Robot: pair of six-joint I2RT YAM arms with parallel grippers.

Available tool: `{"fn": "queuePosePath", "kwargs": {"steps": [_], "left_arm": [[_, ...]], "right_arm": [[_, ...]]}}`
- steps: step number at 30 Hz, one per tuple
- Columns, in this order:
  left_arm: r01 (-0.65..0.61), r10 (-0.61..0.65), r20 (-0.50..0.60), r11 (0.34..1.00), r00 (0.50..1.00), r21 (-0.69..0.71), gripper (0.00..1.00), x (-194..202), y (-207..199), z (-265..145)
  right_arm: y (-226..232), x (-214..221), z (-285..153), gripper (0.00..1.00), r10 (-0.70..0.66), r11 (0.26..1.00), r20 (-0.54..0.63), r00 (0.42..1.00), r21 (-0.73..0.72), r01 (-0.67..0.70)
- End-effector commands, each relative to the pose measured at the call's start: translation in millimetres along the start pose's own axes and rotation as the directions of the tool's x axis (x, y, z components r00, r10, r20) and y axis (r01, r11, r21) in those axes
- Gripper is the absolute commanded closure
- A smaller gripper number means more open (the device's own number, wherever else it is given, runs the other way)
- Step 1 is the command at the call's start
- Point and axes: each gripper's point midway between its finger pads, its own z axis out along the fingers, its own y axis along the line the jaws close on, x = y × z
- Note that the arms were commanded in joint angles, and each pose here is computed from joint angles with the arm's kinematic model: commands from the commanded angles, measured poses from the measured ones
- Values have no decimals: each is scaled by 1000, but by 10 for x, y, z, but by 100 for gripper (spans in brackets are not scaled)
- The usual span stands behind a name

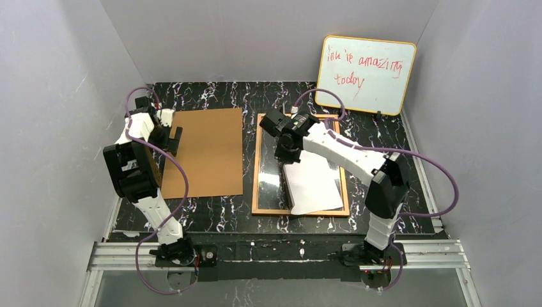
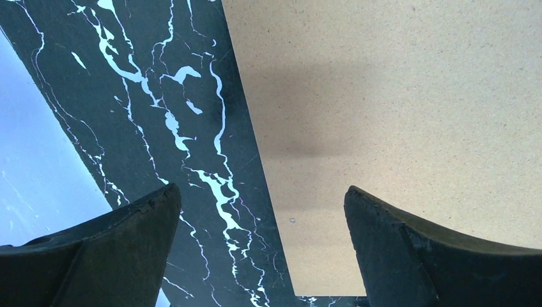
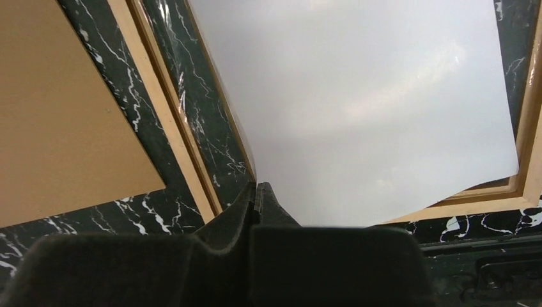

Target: Put the photo into the frame

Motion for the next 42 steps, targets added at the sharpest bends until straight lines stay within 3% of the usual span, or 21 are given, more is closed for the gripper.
{"fn": "queuePosePath", "kwargs": {"steps": [1, 11, 21, 37, 38, 42], "left_arm": [[-15, 15, 30, 1000, 999, -9, 2, -24, -17, -184], [-18, 18, 37, 1000, 999, -11, 2, -44, -6, -215], [-23, 23, 26, 1000, 999, -2, 2, -9, -25, -180], [-42, 42, 22, 999, 999, -3, 2, 16, -30, -175], [-42, 42, 25, 999, 999, -3, 2, 12, -25, -179], [-42, 42, 22, 999, 999, -5, 2, 23, -23, -184]], "right_arm": [[-88, -190, -123, 99, 109, 994, 99, 989, 6, -110], [-52, -311, 54, 99, 191, 973, 163, 968, 100, -209], [-113, -456, 120, 99, 178, 962, 248, 952, 160, -222], [26, -342, 348, 99, 81, 984, 181, 980, 144, -108], [71, -331, 353, 94, 71, 988, 172, 982, 124, -93], [240, -305, 376, 41, 60, 997, 150, 987, 29, -65]]}}
